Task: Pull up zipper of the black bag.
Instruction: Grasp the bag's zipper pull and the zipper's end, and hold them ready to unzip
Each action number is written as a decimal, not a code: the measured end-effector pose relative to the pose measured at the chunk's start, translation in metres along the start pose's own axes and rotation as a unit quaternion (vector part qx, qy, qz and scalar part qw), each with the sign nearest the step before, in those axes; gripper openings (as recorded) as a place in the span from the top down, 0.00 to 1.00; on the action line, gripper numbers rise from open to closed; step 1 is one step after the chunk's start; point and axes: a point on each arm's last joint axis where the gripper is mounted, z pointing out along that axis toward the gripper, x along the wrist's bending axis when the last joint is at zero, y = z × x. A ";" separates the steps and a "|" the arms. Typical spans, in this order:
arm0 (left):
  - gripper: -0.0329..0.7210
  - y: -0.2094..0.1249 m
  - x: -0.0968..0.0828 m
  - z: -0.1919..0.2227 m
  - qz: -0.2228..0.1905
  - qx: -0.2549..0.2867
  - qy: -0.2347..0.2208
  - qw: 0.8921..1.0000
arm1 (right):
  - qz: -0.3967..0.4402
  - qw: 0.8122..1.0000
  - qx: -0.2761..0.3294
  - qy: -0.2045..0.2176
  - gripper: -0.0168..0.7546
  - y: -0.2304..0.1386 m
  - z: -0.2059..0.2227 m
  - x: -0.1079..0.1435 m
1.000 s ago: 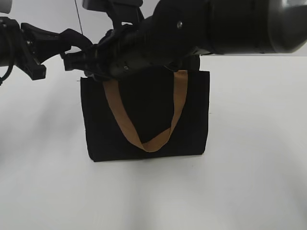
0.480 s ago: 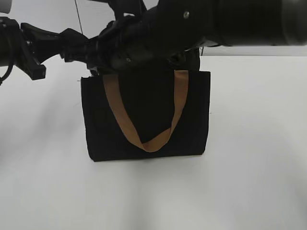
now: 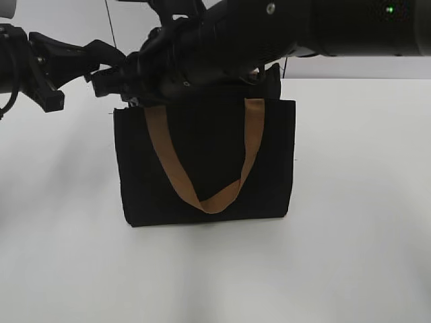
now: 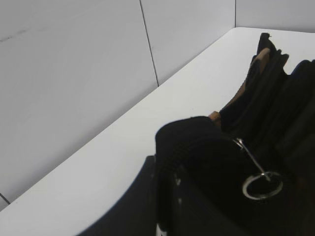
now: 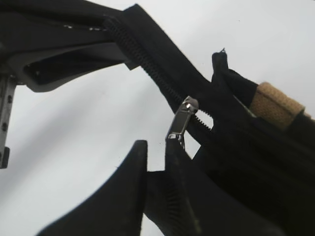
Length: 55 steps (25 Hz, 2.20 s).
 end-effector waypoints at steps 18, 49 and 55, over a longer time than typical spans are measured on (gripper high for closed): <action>0.97 0.000 0.000 0.000 -0.005 0.000 0.000 1.000 | -0.102 0.995 -0.011 -0.011 0.71 -0.005 0.015 -0.005; 0.97 0.001 0.000 0.000 -0.009 -0.004 -0.003 1.000 | -0.063 0.998 -0.001 0.000 0.56 -0.008 0.015 0.001; 0.97 0.002 -0.001 0.000 -0.019 -0.008 -0.006 1.000 | 0.029 0.999 -0.014 0.005 0.56 -0.006 0.015 0.002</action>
